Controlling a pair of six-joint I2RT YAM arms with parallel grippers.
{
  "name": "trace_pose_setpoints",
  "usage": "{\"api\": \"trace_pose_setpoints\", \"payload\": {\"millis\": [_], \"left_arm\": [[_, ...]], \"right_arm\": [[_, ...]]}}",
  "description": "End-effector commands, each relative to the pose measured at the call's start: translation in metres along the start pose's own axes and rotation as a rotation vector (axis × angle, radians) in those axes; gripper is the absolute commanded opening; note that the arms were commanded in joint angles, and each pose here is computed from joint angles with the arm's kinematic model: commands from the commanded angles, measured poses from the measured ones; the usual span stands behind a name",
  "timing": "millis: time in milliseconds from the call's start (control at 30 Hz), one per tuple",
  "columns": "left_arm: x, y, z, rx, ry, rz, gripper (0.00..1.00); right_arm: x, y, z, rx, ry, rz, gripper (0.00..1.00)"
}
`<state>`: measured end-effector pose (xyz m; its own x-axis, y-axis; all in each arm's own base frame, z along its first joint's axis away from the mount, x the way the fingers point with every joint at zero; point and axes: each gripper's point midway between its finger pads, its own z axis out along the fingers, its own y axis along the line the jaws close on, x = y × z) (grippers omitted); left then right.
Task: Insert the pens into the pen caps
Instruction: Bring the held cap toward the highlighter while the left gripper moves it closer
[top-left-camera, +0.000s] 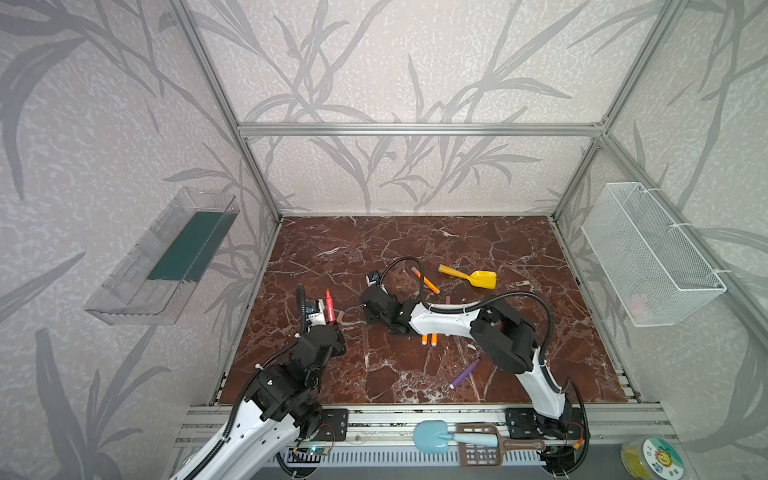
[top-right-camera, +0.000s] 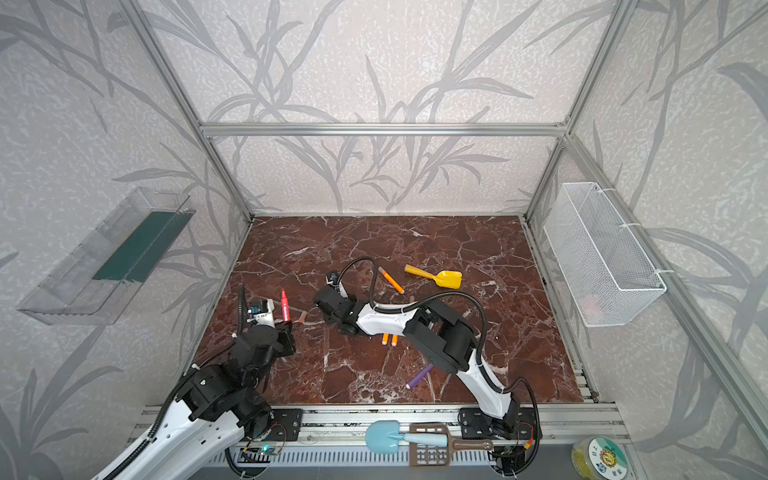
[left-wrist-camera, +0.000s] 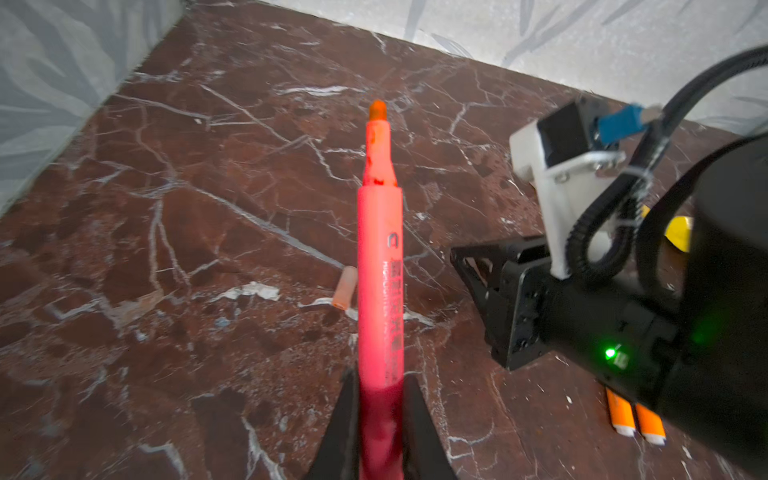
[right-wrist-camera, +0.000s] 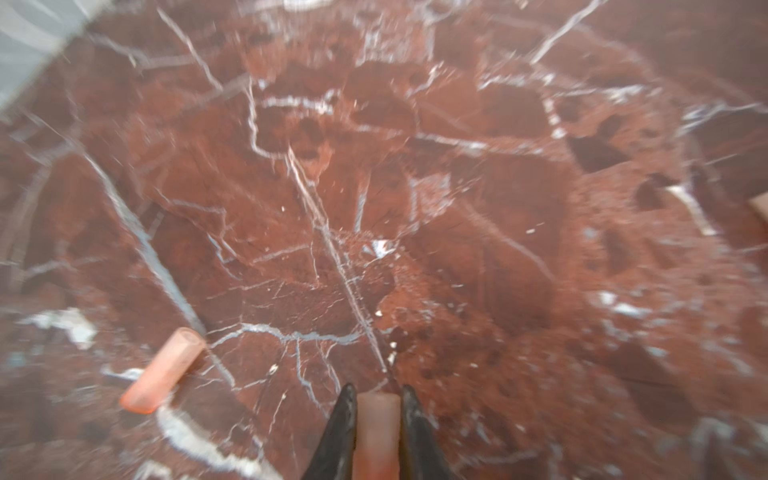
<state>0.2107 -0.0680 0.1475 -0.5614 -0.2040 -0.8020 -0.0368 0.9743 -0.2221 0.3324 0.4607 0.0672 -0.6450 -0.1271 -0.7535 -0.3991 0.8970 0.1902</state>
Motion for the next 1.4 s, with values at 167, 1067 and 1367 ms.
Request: {"api": "trace_pose_setpoints", "payload": {"millis": [167,1067,1367], "left_arm": [[0.011,-0.067,0.01,0.321,0.078,0.003,0.0],[0.063,-0.242,0.008,0.703,0.123,0.124,0.0],[0.058,-0.239,0.014,0.652,0.087,0.097,0.0]], "right_arm": [[-0.067,-0.019,-0.067,-0.126,-0.188,0.185,0.18],[-0.079,-0.123,-0.201,-0.263,-0.453,0.495,0.19],[-0.068,-0.123,-0.197,-0.279,-0.42,0.525,0.19]]}}
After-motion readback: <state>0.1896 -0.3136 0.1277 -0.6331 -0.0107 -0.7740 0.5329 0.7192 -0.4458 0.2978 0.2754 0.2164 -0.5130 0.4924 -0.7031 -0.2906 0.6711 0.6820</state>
